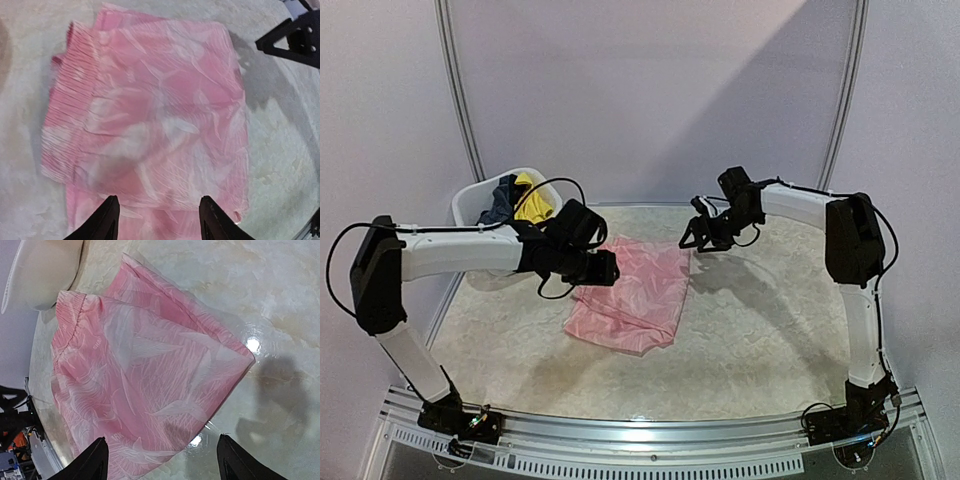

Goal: Fold and stack the mixed laundry pile
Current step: Smooth out the square-folded skirt at the center of the board.

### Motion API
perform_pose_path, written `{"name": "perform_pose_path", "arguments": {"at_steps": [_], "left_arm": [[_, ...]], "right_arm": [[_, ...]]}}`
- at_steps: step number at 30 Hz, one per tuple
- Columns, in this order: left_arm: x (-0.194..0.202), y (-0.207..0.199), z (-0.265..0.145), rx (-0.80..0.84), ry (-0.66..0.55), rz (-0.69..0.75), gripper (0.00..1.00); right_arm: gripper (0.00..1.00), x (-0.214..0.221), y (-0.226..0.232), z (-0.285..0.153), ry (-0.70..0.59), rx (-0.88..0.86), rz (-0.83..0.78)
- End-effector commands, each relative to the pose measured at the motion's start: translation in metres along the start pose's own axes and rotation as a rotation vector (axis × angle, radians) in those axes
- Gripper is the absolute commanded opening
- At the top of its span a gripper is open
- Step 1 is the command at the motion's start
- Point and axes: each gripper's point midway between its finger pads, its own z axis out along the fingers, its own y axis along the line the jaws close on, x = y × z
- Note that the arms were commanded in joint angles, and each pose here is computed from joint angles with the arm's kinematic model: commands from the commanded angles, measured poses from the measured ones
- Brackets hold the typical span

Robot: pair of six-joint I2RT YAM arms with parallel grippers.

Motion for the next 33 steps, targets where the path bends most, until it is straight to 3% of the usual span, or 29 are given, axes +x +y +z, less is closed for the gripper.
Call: {"name": "perform_pose_path", "arguments": {"at_steps": [1,8,16,20,24,33], "left_arm": [[0.03,-0.034,-0.005,0.107,0.007,-0.084,0.56],[0.054,-0.028,-0.013,0.059,-0.018,-0.144,0.57],[-0.001,-0.037,-0.028,-0.028,-0.112,0.125,0.57],[-0.042,-0.031,-0.012,-0.054,-0.126,0.113,0.57],[-0.059,-0.021,0.015,-0.033,-0.1,0.039,0.55],[-0.029,-0.007,0.074,-0.008,0.042,-0.034,0.46]], "right_arm": [[0.76,0.022,-0.016,0.032,0.071,-0.072,0.147],[0.75,0.044,-0.023,0.058,0.124,-0.12,0.301],[0.77,0.073,-0.011,0.059,0.103,-0.13,0.455],[0.77,0.075,0.001,0.066,0.113,-0.173,0.487],[0.77,0.081,0.0,0.072,0.123,-0.176,0.513],[0.78,0.086,0.0,0.067,0.099,-0.158,0.522]]}}
